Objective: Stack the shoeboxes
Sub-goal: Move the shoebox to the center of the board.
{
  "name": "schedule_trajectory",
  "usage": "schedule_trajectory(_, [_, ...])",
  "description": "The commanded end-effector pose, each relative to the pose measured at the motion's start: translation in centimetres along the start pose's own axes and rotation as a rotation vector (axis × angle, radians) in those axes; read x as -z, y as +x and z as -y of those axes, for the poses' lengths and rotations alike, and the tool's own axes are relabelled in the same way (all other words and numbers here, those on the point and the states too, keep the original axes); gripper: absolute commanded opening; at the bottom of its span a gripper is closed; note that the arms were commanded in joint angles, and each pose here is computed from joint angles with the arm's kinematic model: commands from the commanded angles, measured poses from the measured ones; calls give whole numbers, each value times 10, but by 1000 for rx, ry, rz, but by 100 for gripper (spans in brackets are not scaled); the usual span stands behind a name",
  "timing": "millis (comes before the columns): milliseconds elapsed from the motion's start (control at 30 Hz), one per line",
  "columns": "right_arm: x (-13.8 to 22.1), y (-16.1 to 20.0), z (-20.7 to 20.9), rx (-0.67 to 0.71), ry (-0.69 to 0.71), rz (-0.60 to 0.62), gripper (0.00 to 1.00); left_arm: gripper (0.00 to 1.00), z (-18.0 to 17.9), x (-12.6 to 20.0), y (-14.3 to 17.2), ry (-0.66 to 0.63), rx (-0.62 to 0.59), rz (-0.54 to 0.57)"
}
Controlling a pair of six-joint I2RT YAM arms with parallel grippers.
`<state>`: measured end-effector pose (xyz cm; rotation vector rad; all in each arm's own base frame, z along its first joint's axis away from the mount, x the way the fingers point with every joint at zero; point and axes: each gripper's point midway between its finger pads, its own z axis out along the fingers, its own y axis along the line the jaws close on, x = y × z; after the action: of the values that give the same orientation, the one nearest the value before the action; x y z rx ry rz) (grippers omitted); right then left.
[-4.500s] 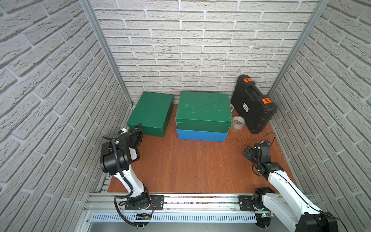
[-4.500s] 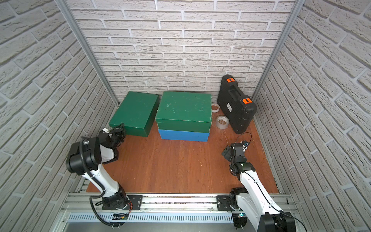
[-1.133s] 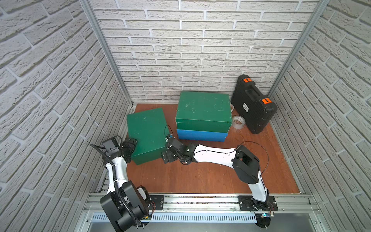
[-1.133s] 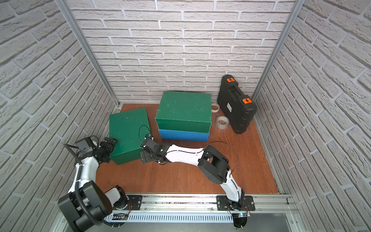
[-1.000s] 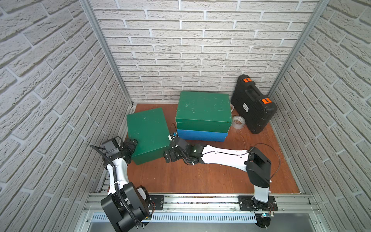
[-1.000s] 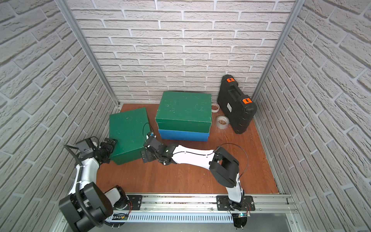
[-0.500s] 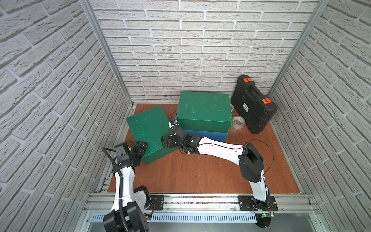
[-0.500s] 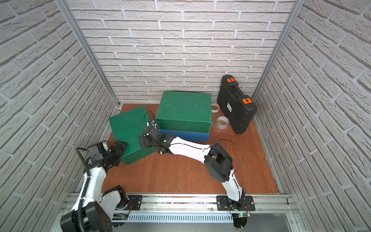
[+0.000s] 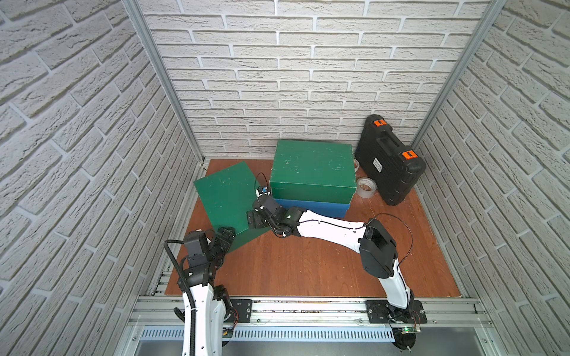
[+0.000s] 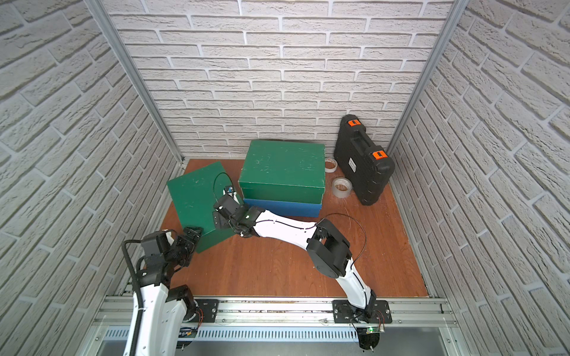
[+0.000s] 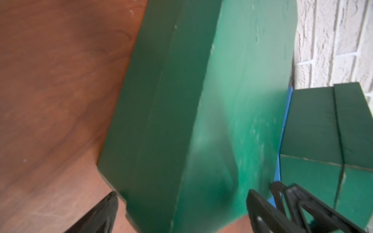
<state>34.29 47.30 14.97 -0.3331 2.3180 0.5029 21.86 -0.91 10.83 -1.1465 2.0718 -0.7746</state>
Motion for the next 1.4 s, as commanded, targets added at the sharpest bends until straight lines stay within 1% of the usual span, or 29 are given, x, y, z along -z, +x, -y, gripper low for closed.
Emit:
schedule_trajectory(0, [9,41,1,50,43,-83,93,98,-13,-1,20,-16,32,-44])
schedule_trajectory(67, [15,48,-3,65,42,-82,93,98,-13,1,29,3,32,-60])
schedule_trajectory(167, [22,56,-7,76,47,-88,93,98,-10,10,36,15,6,-55])
schedule_trajectory(233, [29,55,-8,67,45,-74,93,98,-5,22,31,11,-33,-23])
schedule_trajectory(300, [39,51,-7,48,26,-49,93,98,1,38,18,-23,-92,39])
schedule_trajectory(367, [57,37,-7,15,-2,2,94,98,20,56,5,-29,-165,80])
schedule_trajectory(433, [73,28,-3,-20,-13,42,95,98,41,66,-4,-26,-226,83])
schedule_trajectory(500, [88,24,0,-63,-39,75,95,98,59,71,-13,-30,-280,72])
schedule_trajectory(633, [107,24,-3,-208,-155,133,97,98,87,74,-25,-30,-357,48])
schedule_trajectory(733, [105,37,-18,-306,-246,154,99,98,95,81,-37,-64,-428,76])
schedule_trajectory(867, [85,51,-44,-457,-384,133,100,98,86,86,-47,-150,-479,92])
schedule_trajectory(900, [81,52,-51,-494,-428,142,100,98,86,85,-46,-145,-481,88])
schedule_trajectory(967, [78,55,-66,-539,-505,180,100,98,98,82,-38,-67,-510,51])
schedule_trajectory(1033, [78,58,-75,-562,-530,210,100,98,104,84,-34,-38,-531,35])
schedule_trajectory(1067, [76,59,-78,-579,-543,220,99,98,105,88,-36,-51,-542,42])
schedule_trajectory(1167, [67,57,-85,-645,-606,253,99,98,99,109,-46,-143,-581,89])
schedule_trajectory(1233, [52,63,-83,-679,-610,274,100,98,97,120,-50,-170,-616,131])
schedule_trajectory(1300, [45,63,-83,-709,-603,285,100,98,94,121,-50,-163,-619,157])
schedule_trajectory(1367, [36,63,-85,-733,-607,296,99,98,102,115,-45,-101,-624,135])
